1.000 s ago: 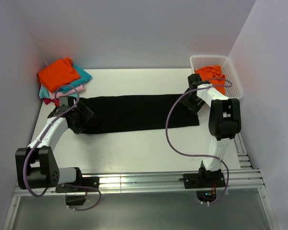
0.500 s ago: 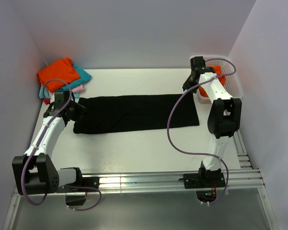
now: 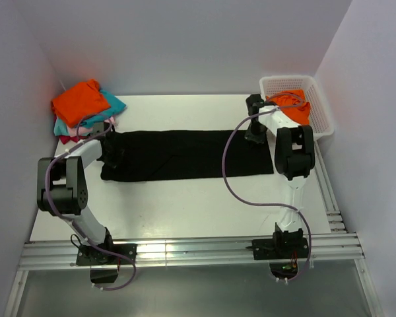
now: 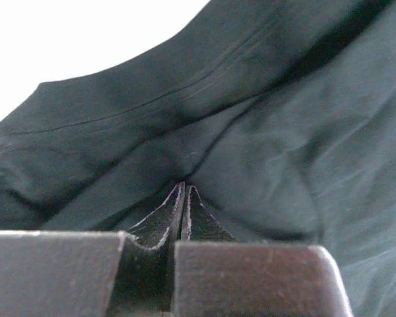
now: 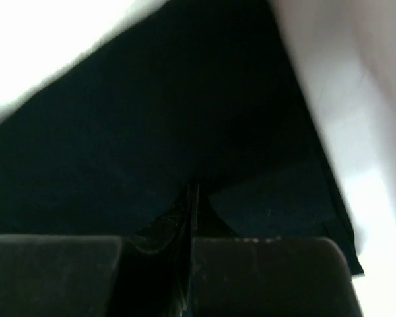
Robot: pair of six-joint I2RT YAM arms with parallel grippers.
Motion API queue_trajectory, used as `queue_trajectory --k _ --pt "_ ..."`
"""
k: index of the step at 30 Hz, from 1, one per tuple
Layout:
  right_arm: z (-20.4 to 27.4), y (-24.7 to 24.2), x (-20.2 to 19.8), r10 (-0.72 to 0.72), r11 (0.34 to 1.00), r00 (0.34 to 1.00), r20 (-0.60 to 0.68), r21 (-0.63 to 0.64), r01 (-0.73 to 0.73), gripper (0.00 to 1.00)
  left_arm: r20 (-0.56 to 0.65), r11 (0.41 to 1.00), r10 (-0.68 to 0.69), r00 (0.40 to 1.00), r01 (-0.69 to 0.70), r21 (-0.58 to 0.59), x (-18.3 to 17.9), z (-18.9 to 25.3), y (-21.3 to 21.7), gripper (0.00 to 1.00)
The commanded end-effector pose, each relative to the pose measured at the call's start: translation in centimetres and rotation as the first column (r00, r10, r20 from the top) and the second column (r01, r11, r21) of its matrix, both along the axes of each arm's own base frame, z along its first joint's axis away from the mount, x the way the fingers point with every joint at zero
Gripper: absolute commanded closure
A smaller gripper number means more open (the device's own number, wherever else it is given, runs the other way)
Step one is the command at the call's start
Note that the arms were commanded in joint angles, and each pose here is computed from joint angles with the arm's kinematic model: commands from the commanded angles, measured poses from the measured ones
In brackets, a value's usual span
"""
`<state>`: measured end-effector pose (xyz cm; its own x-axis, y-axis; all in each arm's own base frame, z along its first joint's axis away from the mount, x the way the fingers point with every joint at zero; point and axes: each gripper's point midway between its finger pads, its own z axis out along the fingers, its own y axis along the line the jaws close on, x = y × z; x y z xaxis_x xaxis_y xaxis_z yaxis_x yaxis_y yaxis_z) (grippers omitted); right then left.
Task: Fold and stack the t-shirts
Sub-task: Rotate the tshirt 90 degrees
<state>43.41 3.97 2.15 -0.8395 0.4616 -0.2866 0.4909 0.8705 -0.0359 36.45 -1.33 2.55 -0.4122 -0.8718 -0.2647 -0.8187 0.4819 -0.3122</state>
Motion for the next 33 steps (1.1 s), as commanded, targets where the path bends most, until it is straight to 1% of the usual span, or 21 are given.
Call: queue_trajectory --k 1,2,5,9,11,14,15,16,19,20,22,23,24,25,26,27,28,29,30,32,33 --pt "0.7 1.3 -4.4 0.080 0.995 0.991 -0.105 -0.059 -0.086 1.00 0.067 0.999 -0.004 0.998 0.001 0.044 3.6 1.3 0.2 1.00" --pt "0.7 1.9 -5.2 0.098 0.993 0.988 -0.117 -0.057 -0.105 1.00 0.059 0.998 -0.037 0.998 0.035 0.044 3.9 1.0 -1.1 1.00" --pt "0.1 4.2 -8.8 0.165 0.983 0.969 -0.182 -0.045 -0.176 1.00 0.018 0.997 -0.059 0.998 0.058 0.053 5.4 -0.2 -1.7 1.00" --pt "-1.3 7.0 -14.4 0.265 0.959 0.923 -0.278 -0.018 -0.281 1.00 0.021 0.992 -0.106 0.994 0.105 0.068 9.4 -0.4 -3.0 1.00" --pt "-1.2 8.9 -16.6 0.318 0.945 0.906 -0.279 0.013 -0.328 1.00 0.031 0.989 -0.127 0.991 0.124 0.079 10.9 -0.1 -3.6 1.00" --pt "-1.5 11.1 -20.5 0.380 0.923 0.874 -0.304 0.056 -0.382 1.00 0.091 0.978 -0.202 0.975 0.197 0.061 14.2 0.9 -6.0 1.00" --pt "-1.7 11.6 -21.7 0.394 0.917 0.863 -0.315 0.071 -0.392 1.00 0.141 0.971 -0.237 0.961 0.233 0.045 16.5 1.3 -7.1 1.00" --pt "-1.3 12.5 -22.3 0.400 0.916 0.865 -0.301 0.094 -0.391 1.00 0.168 0.961 -0.274 0.947 0.276 0.010 17.4 1.5 -8.5 1.00" --pt "-0.3 16.7 -24.6 0.494 0.869 0.827 -0.269 0.182 -0.460 1.00 0.246 0.926 -0.364 0.898 0.378 -0.012 21.5 2.1 -12.3 1.00" --pt "0.7 19.8 -25.8 0.574 0.816 0.785 -0.233 0.251 -0.521 1.00 0.307 0.900 -0.404 0.862 0.434 -0.034 23.7 2.8 -14.6 1.00" --pt "2.1 23.4 -26.5 0.667 0.735 0.730 -0.152 0.295 -0.610 1.00 0.383 0.856 -0.451 0.806 0.512 -0.070 25.2 3.7 -17.9 1.00" --pt "3.0 25.0 -27.0 0.706 0.694 0.699 -0.115 0.307 -0.651 1.00 0.475 0.800 -0.476 0.740 0.589 -0.117 25.9 5.3 -20.6 1.00" --pt "4.5 27.8 -27.9 0.762 0.623 0.646 -0.042 0.318 -0.714 1.00 0.536 0.757 -0.486 0.691 0.639 -0.139 26.4 5.8 -22.9 1.00" --pt "5.7 29.3 -28.3 0.790 0.575 0.613 0.014 0.329 -0.749 1.00 0.588 0.717 -0.485 0.647 0.679 -0.156 26.4 6.7 -24.4 0.98" --pt "6.8 30.5 -28.7 0.807 0.532 0.587 0.069 0.345 -0.773 1.00 0.697 0.669 -0.448 0.560 0.727 -0.154 27.1 9.3 -26.8 0.97" --pt "7.9 32.2 -29.2 0.820 0.476 0.553 0.150 0.357 -0.803 1.00 0.739 0.583 -0.452 0.500 0.793 -0.179 26.1 10.3 -28.7 0.93" --pt "9.9 32.8 -29.5 0.808 0.447 0.546 0.221 0.372 -0.813 1.00 0.770 0.549 -0.444 0.458 0.818 -0.169 25.9 11.7 -29.7 0.89" --pt "10.8 33.1 -29.6 0.799 0.431 0.543 0.259 0.383 -0.817 1.00 0.803 0.504 -0.435 0.408 0.849 -0.158 25.2 13.4 -31.3 0.82" --pt "11.3 33.2 -29.6 0.787 0.426 0.545 0.290 0.384 -0.819 1.00 0.853 0.465 -0.414 0.317 0.880 -0.101 24.8 16.8 -32.0 0.63" --pt "13.0 32.9 -29.7 0.765 0.415 0.544 0.345 0.383 -0.825 1.00 0.899 0.437 -0.374 0.227 0.898 -0.045 23.5 22.0 -32.5 0.42" --pt "13.6 32.9 -29.7 0.757 0.410 0.542 0.365 0.380 -0.829 0.99 0.915 0.453 -0.360 0.181 0.892 0.002 23.4 24.5 -32.2 0.28"
